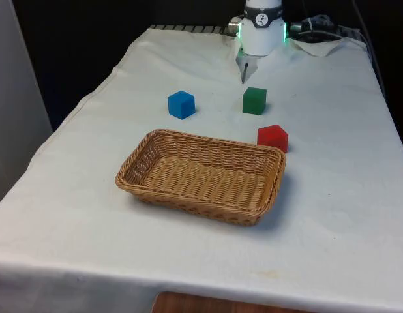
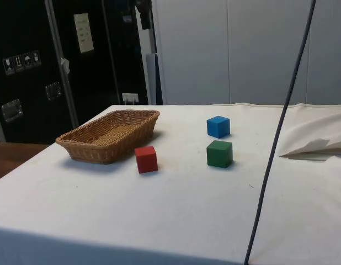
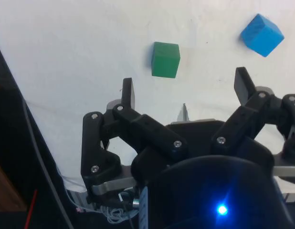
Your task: Pick up the blue cube and place it into the basket.
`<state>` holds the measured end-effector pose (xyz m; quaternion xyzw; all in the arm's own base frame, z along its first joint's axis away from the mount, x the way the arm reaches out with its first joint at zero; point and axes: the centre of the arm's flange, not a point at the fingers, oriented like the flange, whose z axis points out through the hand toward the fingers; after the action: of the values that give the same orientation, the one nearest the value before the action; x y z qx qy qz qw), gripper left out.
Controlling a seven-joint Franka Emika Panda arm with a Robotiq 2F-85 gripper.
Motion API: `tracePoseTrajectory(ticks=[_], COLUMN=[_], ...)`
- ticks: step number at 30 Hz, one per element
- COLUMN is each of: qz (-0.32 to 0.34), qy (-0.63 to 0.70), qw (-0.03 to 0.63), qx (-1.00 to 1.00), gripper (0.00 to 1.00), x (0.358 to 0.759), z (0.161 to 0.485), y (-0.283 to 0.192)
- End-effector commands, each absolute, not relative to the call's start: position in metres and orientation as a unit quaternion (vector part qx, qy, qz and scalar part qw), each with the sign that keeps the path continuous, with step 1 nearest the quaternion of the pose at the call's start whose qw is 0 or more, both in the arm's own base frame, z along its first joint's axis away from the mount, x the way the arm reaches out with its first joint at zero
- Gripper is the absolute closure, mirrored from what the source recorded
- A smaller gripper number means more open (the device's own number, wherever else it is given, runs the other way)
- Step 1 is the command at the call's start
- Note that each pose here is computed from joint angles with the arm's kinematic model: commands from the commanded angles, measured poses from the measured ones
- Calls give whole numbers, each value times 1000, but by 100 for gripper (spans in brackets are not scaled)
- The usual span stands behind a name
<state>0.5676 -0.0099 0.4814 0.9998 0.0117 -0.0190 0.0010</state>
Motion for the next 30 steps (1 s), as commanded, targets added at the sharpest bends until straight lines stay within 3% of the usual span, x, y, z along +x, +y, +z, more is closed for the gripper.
tracePoseTrajectory(ticks=[1, 30], qz=[-19, -20], qy=[8, -38], qw=[1, 12], qx=[1000, 999], gripper=[0, 0], x=[565, 540], z=[482, 484], y=[-11, -26])
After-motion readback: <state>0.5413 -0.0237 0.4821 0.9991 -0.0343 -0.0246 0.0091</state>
